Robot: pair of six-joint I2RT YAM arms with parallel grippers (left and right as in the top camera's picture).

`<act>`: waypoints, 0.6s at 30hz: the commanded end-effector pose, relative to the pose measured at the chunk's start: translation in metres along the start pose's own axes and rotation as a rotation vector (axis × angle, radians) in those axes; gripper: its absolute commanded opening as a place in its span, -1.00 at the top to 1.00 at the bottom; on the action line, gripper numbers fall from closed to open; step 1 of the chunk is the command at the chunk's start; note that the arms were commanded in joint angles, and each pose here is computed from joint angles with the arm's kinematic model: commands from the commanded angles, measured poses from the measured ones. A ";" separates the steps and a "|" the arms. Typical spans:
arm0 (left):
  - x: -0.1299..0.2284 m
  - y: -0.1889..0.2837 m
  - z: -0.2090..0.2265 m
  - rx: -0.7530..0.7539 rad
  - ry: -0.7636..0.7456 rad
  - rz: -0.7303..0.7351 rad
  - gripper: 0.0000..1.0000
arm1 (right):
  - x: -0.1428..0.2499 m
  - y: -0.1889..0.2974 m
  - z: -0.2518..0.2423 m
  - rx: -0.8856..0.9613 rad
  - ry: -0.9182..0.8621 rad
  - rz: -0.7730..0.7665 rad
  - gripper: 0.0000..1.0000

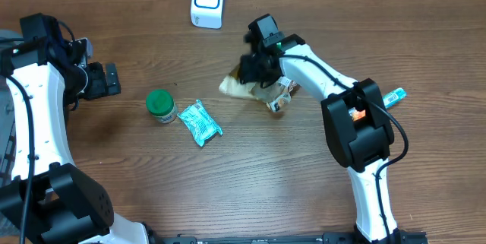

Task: Scan the item barcode
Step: 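Reach the right gripper to the clear snack bag and grasp it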

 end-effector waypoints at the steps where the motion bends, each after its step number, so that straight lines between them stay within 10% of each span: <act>1: 0.000 0.001 -0.002 0.007 0.004 -0.003 -0.99 | 0.013 0.003 0.030 -0.189 0.199 0.106 0.03; 5: 0.000 0.001 -0.002 0.007 0.004 -0.003 -0.99 | -0.003 0.054 0.047 -0.202 0.162 0.120 -0.26; 18: 0.000 0.001 -0.002 0.007 0.004 -0.003 -0.99 | 0.068 0.087 0.030 0.077 -0.114 0.567 -0.24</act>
Point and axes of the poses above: each gripper's point midway between its finger pads, its own y axis back along the fingers, its own z axis along the line the jaws close on, x = y × z, the point moved 8 cm from there along y, back along the fingers
